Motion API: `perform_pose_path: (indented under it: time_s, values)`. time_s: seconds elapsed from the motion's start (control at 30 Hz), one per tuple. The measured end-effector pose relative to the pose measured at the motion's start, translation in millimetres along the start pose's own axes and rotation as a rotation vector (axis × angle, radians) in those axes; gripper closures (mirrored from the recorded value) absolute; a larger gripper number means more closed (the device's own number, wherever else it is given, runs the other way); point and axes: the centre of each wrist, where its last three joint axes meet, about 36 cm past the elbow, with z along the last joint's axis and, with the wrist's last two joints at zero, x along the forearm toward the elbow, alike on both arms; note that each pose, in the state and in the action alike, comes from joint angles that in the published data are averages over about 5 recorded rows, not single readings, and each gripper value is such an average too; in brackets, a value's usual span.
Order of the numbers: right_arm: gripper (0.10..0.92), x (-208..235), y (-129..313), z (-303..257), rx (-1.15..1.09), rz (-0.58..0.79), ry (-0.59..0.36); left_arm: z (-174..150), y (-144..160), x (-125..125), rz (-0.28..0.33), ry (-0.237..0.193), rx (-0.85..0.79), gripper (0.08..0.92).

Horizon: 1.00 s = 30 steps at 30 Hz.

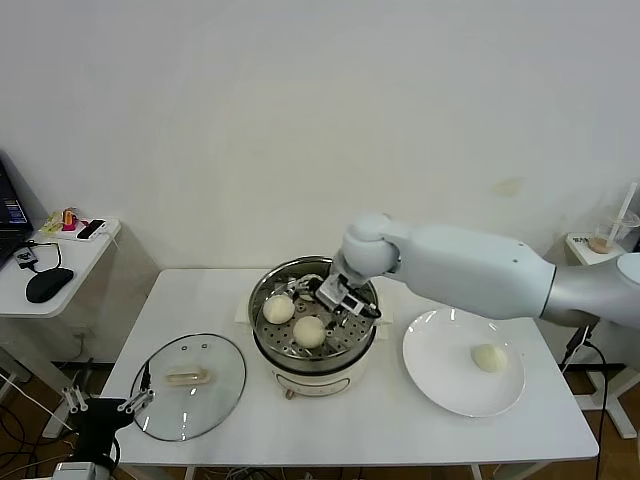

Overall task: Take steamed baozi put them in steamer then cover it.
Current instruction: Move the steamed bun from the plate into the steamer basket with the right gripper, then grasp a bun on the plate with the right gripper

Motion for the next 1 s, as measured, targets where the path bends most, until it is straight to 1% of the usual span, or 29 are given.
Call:
perform_pose_path:
  time_s: [0.23, 0.47, 0.73, 1.0]
  values:
    - [0.200, 33, 9, 20, -0.180, 0.049, 0.048, 1, -3, -4, 0.014, -0.004, 0.000, 0.177]
    - [0.200, 70, 46, 51, -0.433, 0.058, 0.103, 2, -6, -10, 0.032, -0.009, 0.000, 0.177]
    - [0.200, 106, 125, 92, -0.708, 0.063, 0.196, 4, -9, -17, 0.057, -0.016, -0.004, 0.177]
    - [0.200, 114, 223, 122, -0.882, 0.024, 0.258, 5, -14, -22, 0.082, -0.019, -0.009, 0.177]
